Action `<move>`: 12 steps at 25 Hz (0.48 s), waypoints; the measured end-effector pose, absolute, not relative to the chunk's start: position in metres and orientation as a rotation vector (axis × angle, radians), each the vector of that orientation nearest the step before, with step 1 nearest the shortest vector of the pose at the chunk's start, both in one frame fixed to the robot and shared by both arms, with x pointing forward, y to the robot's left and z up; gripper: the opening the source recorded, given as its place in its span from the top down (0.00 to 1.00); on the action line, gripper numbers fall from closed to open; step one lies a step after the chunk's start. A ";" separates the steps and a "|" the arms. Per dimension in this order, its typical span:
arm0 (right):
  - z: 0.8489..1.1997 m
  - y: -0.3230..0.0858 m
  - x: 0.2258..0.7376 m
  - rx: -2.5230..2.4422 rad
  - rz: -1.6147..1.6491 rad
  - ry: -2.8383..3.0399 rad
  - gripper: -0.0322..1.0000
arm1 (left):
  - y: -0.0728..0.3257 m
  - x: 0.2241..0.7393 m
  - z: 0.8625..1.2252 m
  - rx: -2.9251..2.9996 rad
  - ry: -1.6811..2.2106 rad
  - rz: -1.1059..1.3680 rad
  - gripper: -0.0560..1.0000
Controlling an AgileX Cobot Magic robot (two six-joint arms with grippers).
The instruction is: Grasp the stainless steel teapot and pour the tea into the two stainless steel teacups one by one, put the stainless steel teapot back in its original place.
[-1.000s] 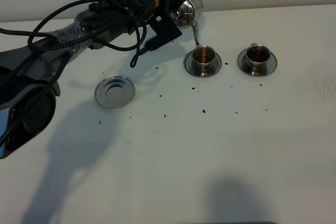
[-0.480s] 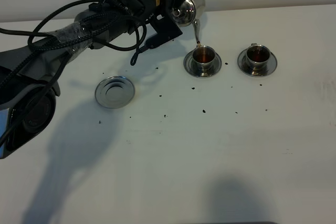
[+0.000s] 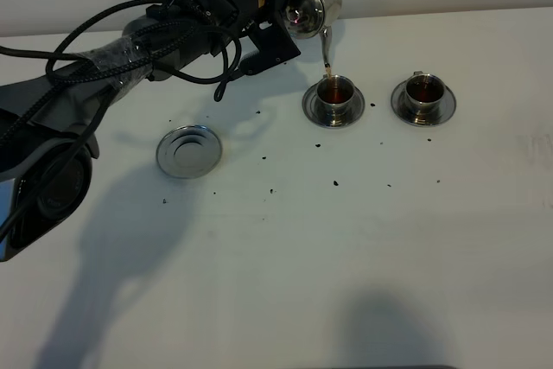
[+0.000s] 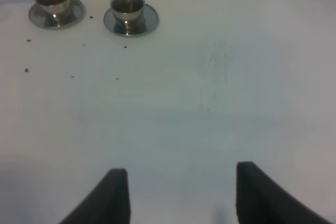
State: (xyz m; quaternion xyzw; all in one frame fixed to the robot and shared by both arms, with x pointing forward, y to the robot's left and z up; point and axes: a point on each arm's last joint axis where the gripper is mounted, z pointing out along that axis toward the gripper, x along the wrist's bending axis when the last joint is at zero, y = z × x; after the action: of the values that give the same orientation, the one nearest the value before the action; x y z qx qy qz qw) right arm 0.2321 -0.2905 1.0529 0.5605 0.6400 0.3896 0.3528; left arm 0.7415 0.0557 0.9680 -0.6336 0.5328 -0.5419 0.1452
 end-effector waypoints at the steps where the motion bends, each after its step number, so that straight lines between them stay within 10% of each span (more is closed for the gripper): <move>1: 1.053 -0.291 0.232 1.450 1.008 1.656 0.54 | 0.056 0.742 0.968 -1.824 1.535 -1.561 0.73; 12: 1.053 -0.291 0.232 1.450 1.008 1.656 0.54 | 0.054 0.742 0.970 -1.788 1.543 -1.591 0.73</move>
State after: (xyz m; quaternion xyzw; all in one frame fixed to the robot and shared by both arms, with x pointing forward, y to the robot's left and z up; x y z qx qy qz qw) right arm 0.2321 -0.2905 1.0529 0.5605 0.6400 0.3896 0.3528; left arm 0.7417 0.0542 0.9703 -0.6211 0.5359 -0.5528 0.1465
